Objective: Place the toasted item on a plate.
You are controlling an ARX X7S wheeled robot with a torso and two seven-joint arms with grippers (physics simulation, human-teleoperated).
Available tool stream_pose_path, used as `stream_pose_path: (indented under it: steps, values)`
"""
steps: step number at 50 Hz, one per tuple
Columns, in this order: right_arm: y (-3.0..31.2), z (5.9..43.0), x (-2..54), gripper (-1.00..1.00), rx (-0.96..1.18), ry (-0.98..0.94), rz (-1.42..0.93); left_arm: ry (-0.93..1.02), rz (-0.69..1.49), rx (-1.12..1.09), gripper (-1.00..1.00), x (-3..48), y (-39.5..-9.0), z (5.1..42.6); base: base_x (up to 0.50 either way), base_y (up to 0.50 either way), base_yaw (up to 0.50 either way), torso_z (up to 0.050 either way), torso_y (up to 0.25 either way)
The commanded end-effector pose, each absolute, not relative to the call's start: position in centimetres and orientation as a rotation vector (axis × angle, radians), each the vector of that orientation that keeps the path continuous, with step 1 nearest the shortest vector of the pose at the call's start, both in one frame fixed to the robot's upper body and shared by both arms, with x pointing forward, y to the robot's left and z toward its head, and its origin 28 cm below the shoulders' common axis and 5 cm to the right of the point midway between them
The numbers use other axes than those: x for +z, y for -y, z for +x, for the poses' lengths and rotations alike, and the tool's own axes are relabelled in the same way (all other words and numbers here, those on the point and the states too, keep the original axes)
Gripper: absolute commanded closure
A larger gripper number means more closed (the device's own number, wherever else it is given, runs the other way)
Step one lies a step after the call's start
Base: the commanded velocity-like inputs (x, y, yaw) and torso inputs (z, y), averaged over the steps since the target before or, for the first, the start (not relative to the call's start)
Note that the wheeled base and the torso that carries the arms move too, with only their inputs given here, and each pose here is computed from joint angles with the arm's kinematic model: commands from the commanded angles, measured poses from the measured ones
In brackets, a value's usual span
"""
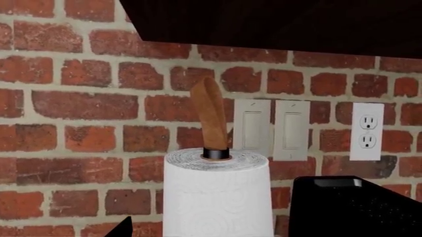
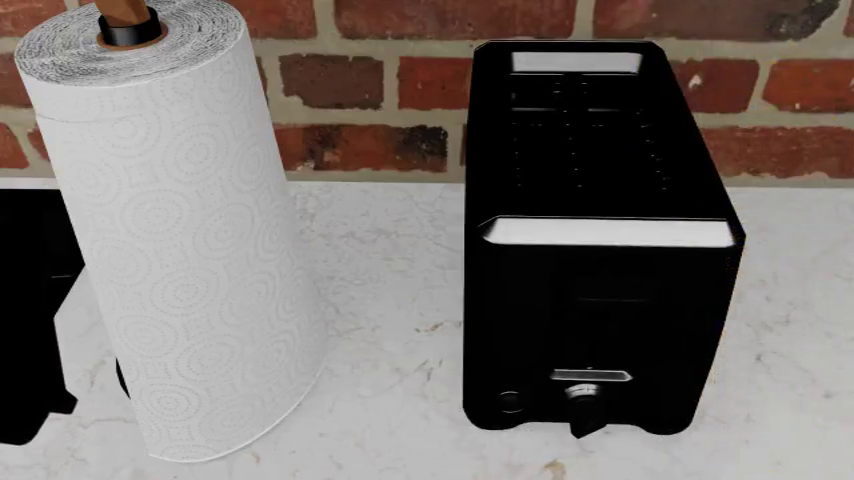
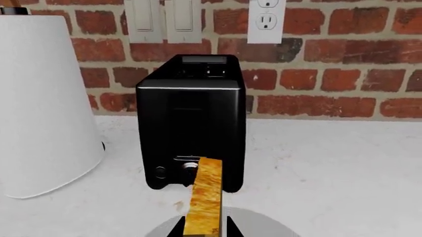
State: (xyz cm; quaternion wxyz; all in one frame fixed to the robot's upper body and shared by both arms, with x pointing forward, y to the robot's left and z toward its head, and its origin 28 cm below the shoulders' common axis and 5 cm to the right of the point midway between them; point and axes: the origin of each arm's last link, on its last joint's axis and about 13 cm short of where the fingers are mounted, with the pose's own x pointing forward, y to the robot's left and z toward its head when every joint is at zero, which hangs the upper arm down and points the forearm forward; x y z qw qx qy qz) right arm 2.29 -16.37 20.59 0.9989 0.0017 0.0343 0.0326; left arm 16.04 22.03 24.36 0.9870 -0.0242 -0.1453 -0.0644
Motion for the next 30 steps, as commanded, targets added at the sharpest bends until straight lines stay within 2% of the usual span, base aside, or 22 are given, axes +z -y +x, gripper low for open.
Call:
stream_pose_path:
  steps: [1, 11, 21, 24, 25, 30]
  values:
    - [15.9, 1.9, 20.2, -1.00, 0.032, -0.110, -0.016, 0.321, -0.030, -0.142, -1.00, 24.7, -21.7, 16.4, 0.00, 0.00, 0.00, 0.000, 0.000]
    - [16.3, 1.8, 20.8, -1.00, 0.022, -0.087, -0.045, 0.323, -0.028, -0.142, -1.00, 24.8, -21.7, 16.4, 0.00, 0.00, 0.00, 0.000, 0.000]
    - [17.4, 0.9, 24.2, -1.00, 0.004, -0.027, -0.122, 0.325, -0.031, -0.140, -1.00, 24.8, -21.8, 16.4, 0.00, 0.00, 0.00, 0.000, 0.000]
    - [16.5, 0.8, 30.4, -1.00, -0.047, 0.063, -0.143, 0.332, -0.037, -0.136, -1.00, 24.9, -21.9, 16.3, 0.00, 0.00, 0.00, 0.000, 0.000]
    - [16.2, 0.9, 30.9, -1.00, -0.063, 0.073, -0.201, 0.333, -0.038, -0.136, -1.00, 24.9, -21.9, 16.3, 0.00, 0.00, 0.00, 0.000, 0.000]
    - [15.9, 1.6, 31.8, -1.00, -0.161, 0.169, -0.163, 0.331, -0.039, -0.134, -1.00, 24.9, -22.0, 16.4, 0.00, 0.00, 0.00, 0.000, 0.000]
